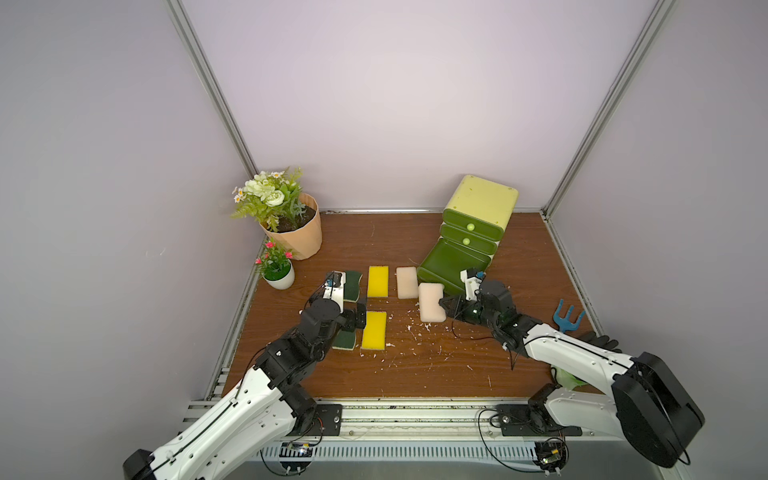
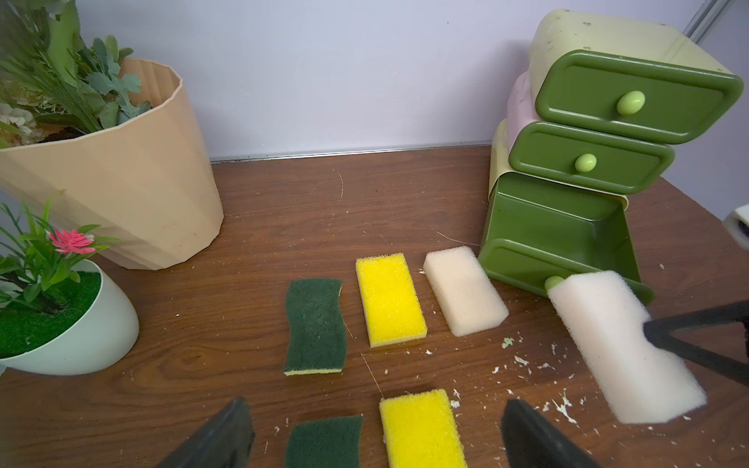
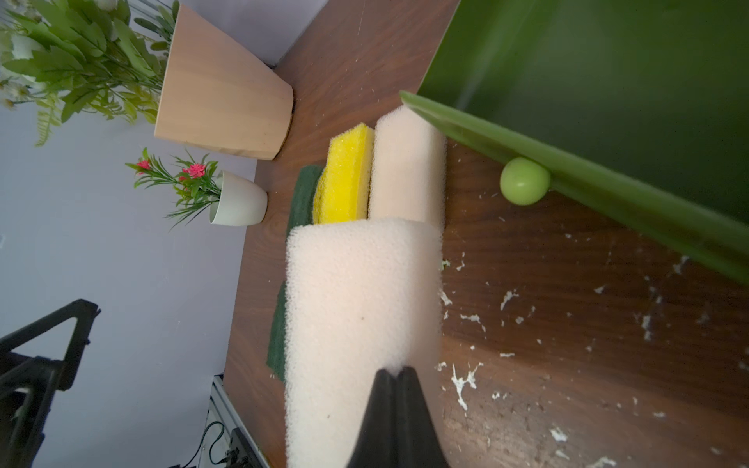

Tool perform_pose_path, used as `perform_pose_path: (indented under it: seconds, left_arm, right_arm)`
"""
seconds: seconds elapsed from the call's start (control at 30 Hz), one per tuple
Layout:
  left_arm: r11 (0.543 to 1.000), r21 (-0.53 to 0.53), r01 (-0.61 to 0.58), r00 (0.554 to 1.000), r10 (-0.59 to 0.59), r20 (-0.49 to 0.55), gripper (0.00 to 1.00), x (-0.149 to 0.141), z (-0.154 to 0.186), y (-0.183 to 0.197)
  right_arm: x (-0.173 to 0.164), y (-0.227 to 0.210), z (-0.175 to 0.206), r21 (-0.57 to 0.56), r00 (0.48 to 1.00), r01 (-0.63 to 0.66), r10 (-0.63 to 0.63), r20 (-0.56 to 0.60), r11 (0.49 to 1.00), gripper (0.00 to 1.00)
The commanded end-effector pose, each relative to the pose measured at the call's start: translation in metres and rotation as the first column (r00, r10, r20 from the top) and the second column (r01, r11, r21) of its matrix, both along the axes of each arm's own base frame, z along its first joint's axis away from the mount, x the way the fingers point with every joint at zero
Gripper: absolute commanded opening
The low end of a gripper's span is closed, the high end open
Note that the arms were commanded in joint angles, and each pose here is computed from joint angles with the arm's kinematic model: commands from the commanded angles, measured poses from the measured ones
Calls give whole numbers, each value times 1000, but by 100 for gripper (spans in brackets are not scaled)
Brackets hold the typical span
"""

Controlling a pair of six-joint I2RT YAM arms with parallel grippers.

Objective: Take the sponge out of the drawer
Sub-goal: Place the sponge at the center of the board.

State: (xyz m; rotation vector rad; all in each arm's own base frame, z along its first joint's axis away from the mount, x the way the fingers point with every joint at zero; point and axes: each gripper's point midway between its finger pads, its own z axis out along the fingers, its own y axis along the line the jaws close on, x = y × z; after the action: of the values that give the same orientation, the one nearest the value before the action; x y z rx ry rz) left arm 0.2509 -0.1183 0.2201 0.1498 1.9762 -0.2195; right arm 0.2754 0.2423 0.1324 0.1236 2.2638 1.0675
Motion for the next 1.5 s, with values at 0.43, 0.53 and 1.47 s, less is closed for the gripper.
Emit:
perform_pose_path:
  seconds: [0.43,0.53,1.47]
  left_arm:
    - [1000,5,-18,1000,18,15,98,2,1,4]
    - [1000,8,-18,1000,18,14,98,2,1,4]
    - [1000,10,-19,1000,18,8,98,2,-1,4]
  right_arm:
    - [-32,30,-20,-30,999,-8,7,-37,1000,0]
    - [-36,36,-25,-42,999,-20,18,-48,999,0]
    - [-50,70,-47,-30,991,-56,52,-122,998,29]
